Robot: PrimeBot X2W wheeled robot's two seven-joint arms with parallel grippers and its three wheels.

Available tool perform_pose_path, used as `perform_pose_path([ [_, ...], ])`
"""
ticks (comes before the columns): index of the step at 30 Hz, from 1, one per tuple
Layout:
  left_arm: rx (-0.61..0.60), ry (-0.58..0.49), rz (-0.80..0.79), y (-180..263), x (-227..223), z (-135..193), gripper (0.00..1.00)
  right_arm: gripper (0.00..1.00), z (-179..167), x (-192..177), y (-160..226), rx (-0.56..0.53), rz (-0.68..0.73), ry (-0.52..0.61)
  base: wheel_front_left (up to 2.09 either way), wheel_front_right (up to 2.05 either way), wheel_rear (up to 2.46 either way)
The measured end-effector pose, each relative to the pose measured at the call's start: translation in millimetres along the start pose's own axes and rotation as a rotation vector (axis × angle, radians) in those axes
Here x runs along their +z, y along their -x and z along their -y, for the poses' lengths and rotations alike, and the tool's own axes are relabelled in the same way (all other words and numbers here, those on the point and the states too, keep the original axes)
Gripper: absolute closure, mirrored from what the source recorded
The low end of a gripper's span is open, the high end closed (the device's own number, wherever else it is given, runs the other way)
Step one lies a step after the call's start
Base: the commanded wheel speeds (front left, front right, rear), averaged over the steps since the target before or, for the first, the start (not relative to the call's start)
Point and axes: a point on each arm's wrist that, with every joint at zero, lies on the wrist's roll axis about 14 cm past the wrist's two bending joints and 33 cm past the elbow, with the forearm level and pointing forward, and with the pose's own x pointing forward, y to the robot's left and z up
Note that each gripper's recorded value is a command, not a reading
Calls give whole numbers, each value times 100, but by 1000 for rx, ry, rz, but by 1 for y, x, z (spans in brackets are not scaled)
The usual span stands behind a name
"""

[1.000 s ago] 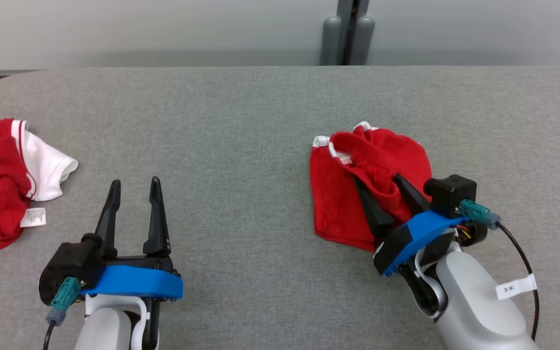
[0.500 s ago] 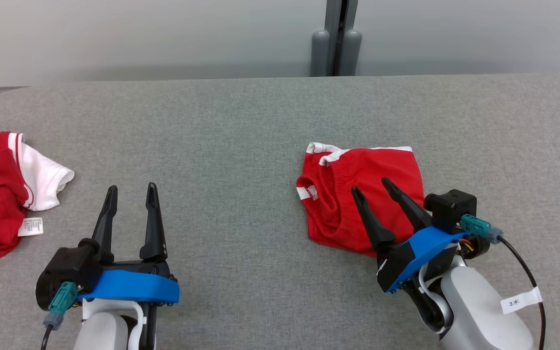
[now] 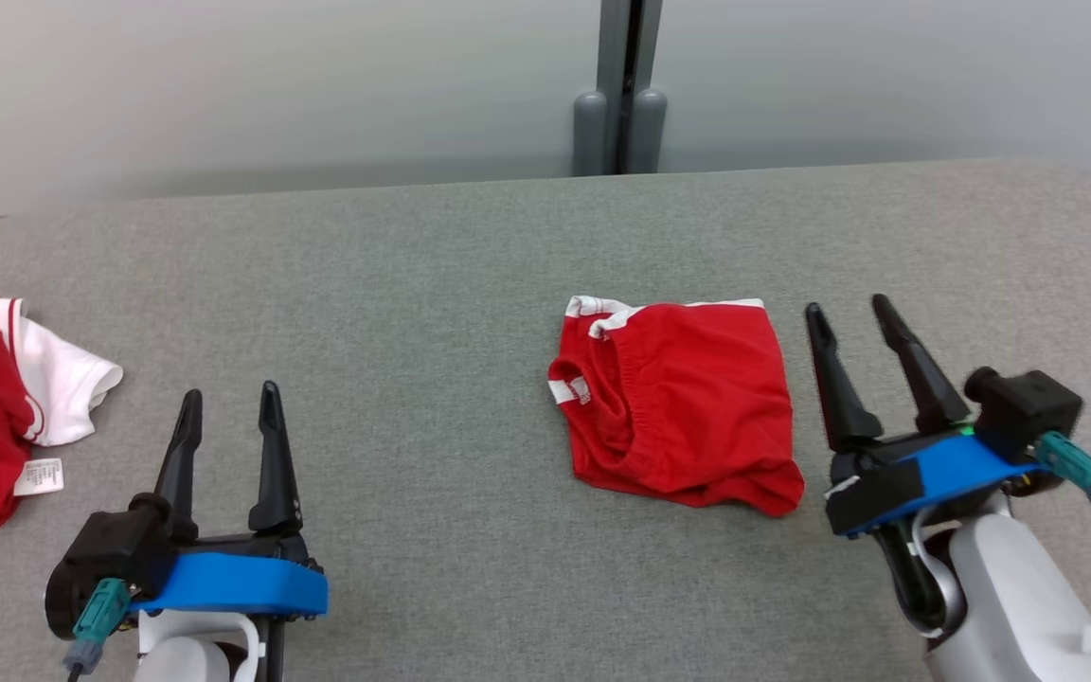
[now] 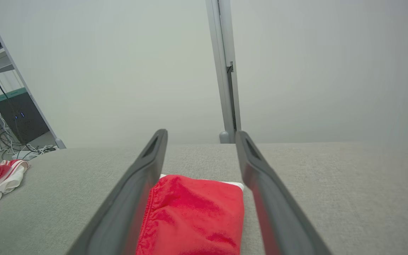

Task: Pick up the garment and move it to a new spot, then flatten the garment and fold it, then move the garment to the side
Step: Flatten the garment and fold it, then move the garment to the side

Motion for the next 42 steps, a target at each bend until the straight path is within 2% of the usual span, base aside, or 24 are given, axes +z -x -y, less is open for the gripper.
perform_pose_path([
  [6, -5, -15, 14, 2, 5, 2, 0, 0, 37, 18, 28, -121, 61, 14, 0, 0, 0],
  [11, 2, -28, 23, 7, 8, 1, 0, 0, 47, 23, 47, -171, 84, 26, 0, 0, 0],
  [21, 38, -73, 17, 20, 9, -12, 0, 0, 38, 14, 66, -177, 46, 41, 0, 0, 0],
  [42, 70, -108, 3, 28, 7, -21, 0, 0, 27, 3, 65, -156, -5, 44, 0, 0, 0],
])
